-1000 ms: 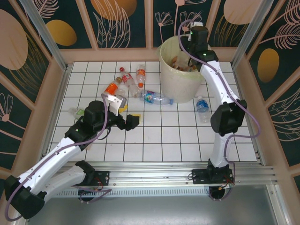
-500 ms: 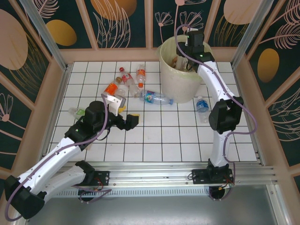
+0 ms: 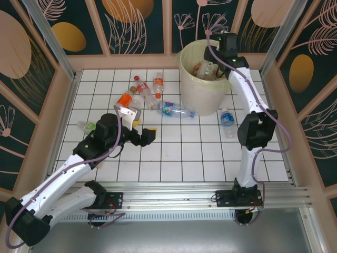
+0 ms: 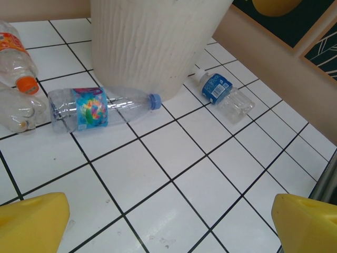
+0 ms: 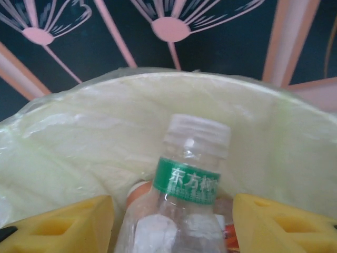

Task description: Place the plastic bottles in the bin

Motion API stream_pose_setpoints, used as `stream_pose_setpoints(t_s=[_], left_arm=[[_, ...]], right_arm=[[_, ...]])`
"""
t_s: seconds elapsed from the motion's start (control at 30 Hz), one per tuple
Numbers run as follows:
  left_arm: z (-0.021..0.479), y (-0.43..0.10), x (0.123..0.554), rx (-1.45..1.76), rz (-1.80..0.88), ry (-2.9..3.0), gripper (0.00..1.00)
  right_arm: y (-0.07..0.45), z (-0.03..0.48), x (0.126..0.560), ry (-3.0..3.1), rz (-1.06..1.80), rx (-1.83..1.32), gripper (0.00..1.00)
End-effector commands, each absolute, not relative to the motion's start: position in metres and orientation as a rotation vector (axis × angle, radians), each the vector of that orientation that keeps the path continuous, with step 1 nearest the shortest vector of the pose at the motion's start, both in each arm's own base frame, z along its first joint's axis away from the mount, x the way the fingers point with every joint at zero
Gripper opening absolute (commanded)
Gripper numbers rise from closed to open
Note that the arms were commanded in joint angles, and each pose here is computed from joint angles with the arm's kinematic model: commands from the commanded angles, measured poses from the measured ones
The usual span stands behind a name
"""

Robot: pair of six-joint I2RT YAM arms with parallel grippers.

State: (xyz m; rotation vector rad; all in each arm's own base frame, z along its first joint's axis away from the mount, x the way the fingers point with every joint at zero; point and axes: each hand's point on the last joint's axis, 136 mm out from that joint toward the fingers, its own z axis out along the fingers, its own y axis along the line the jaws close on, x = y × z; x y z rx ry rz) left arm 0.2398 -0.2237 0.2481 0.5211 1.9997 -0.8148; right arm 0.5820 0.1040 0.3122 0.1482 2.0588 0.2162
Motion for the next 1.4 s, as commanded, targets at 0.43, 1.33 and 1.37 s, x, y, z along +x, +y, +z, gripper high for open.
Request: stream_pose_setpoints(t_s=[0.43,1.33,1.37], left_arm=[[0.243,-0.215,0.252,0.428,-0.745,2.045,0.98],[0.137,-0.133,0.373,-0.042,0.087,2.428,0.97],[0.131,-0.13,0.377,-0.054,0.109,2.436,0.97]], right_arm=[[0.136,0.374,0.533,1.964,0.543,-0.026,0.61],[0.227,0.42,0.326,1.755,0.912,-0.406,0.77],[0.229,0.418,0.32,1.754,0.936,-0.41,0.77]])
